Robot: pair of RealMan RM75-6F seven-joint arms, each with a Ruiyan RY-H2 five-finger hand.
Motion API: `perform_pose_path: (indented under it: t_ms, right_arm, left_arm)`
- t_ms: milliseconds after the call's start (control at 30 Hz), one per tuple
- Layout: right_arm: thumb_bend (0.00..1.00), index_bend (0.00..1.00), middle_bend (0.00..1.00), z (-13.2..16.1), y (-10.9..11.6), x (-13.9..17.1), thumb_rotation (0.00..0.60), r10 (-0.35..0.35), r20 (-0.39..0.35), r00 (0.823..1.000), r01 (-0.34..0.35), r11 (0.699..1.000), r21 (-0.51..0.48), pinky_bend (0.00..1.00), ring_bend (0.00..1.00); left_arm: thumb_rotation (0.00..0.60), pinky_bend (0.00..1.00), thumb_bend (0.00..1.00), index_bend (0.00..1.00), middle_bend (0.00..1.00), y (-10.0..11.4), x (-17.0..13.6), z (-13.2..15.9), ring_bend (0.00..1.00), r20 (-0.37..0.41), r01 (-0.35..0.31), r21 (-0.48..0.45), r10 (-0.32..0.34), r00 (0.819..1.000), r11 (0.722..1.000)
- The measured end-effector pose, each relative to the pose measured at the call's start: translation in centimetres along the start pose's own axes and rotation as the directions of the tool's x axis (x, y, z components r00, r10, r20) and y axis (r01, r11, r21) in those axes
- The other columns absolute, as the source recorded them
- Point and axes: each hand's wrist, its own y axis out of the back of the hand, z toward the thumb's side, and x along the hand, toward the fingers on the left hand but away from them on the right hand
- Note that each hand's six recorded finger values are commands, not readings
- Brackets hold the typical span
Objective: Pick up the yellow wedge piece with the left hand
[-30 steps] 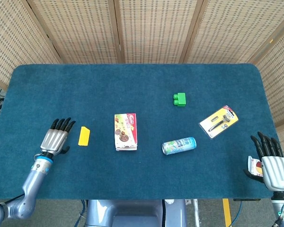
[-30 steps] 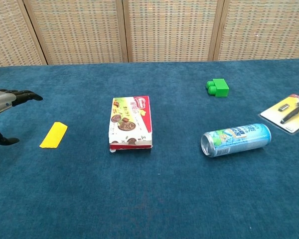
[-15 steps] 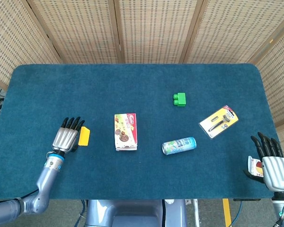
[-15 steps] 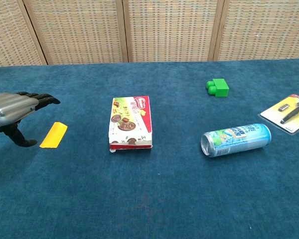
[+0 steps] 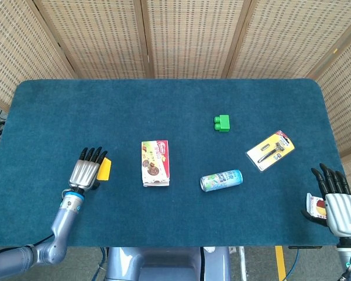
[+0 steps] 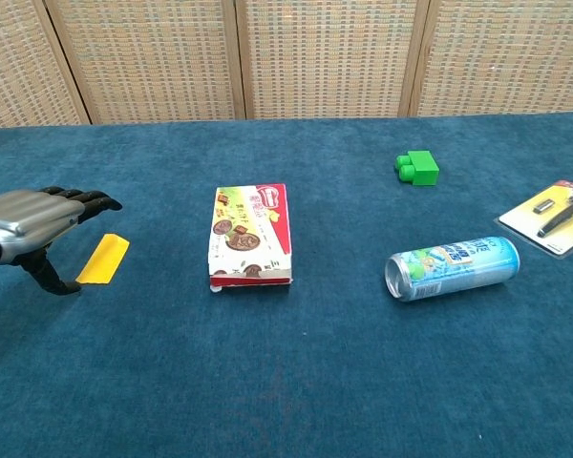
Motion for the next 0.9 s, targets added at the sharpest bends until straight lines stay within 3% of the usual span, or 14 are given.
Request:
perform_pose_path:
  t_ms: [567,900]
  right_arm:
    - [0.1,0.0,0.0,-0.1,0.5,0.2,0.6,-0.018,-0.007,1.0,0.018,1.0,-0.023,0.0,0.0]
    - [0.1,0.0,0.0,-0.1,0.5,0.3,0.6,-0.019,-0.011,1.0,0.018,0.999,-0.029,0.0,0.0]
  left_arm:
    - [0.6,0.0,0.26,0.0,0.0,-0.3,1.2,1.1,0.0,-0.002,-0.007,0.017,0.007,1.0,1.0]
    - [0.6,0.0,0.43,0.0,0.0,0.2,1.6,1.2,0.0,-0.009,-0.054,0.022,0.055,0.998,0.998]
